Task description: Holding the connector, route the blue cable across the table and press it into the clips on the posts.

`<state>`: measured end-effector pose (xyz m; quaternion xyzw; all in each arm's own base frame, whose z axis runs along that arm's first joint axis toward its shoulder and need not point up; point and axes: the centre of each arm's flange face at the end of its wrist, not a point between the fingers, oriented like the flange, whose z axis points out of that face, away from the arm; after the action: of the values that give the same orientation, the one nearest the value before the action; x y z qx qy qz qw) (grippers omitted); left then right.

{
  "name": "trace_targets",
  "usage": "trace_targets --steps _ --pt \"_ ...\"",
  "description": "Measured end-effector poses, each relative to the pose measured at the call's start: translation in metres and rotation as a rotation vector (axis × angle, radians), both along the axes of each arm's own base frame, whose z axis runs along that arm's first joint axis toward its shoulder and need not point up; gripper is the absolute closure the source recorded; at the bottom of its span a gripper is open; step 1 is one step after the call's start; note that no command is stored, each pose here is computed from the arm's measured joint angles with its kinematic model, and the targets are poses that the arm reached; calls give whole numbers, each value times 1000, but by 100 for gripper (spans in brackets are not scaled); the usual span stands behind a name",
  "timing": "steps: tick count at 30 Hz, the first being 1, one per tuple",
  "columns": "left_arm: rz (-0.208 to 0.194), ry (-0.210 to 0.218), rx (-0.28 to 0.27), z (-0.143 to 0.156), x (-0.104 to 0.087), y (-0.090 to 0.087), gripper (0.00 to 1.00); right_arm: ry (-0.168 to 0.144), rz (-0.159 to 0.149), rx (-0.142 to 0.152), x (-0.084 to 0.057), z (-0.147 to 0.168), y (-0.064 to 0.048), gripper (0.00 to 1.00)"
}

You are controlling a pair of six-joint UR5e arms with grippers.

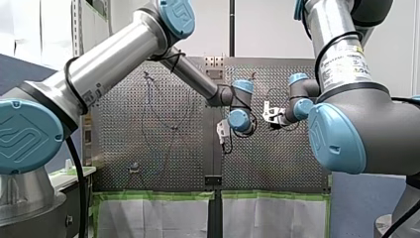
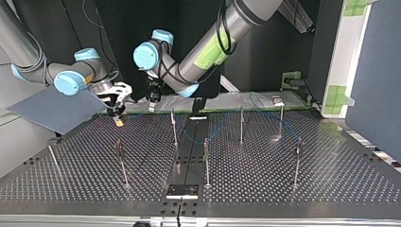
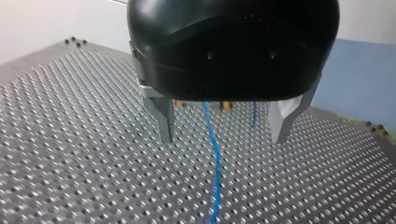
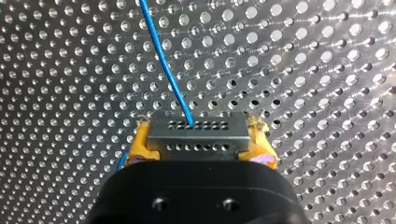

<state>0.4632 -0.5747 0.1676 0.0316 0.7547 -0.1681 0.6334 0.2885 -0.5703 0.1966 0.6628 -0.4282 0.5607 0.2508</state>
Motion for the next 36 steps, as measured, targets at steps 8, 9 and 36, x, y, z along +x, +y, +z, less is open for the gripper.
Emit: trace_targets --steps 8,9,36 --pt "42 -13 -5 -2 16 -5 0 -13 27 2 0 1 0 100" --pt "47 -19 -10 1 19 -6 0 -13 28 2 0 1 0 100" --pt "78 26 12 -28 46 -18 0 -26 68 0 4 2 2 100"
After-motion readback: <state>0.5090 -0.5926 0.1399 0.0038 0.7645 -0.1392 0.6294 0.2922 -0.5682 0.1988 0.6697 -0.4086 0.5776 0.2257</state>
